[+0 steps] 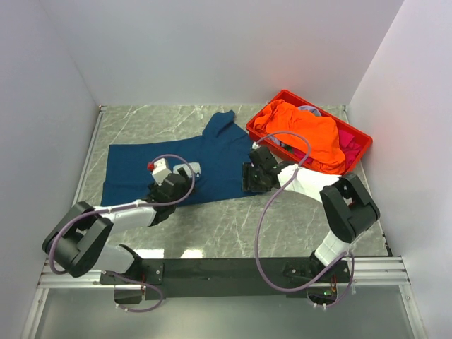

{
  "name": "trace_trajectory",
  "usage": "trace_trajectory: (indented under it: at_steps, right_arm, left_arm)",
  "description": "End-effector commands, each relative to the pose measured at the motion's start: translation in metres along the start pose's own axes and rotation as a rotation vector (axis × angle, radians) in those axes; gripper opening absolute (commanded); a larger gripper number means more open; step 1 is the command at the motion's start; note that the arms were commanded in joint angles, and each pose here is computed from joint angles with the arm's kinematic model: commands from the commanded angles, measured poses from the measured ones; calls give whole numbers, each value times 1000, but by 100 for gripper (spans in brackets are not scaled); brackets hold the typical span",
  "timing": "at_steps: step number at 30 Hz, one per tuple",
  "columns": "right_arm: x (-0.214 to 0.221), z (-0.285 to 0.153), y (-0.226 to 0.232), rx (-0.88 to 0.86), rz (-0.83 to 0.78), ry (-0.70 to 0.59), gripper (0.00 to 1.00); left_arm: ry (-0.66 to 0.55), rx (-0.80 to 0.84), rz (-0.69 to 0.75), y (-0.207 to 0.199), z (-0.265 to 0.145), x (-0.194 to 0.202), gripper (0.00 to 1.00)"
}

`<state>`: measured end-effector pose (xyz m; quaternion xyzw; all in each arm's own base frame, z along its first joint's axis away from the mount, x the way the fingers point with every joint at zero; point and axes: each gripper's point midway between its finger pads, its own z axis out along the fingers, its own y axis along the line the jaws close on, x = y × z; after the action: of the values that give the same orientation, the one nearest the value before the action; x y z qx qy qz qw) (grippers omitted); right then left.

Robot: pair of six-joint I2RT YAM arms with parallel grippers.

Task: Fold and stack the t-shirts
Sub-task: Fold the tshirt

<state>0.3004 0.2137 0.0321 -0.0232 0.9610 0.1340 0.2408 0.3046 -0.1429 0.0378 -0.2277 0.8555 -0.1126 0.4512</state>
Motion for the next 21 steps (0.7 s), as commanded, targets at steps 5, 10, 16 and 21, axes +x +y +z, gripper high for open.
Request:
trace_trajectory:
  at_steps: [5,10,16,21]
  right_arm:
    - [-3,0,-33,100,63,-25,67]
    - [0,2,-48,126,85,-15,67]
    - [7,9,-56,158,92,11,67]
    - [15,4,-62,178,90,26,67]
  left_arm:
    - [-7,-29,-35,27,-7,12,99]
    - [-9,-18,-38,32,-12,15,99]
    - [-2,-5,-46,31,-13,17,99]
    - [11,-1,-55,32,-14,21,99]
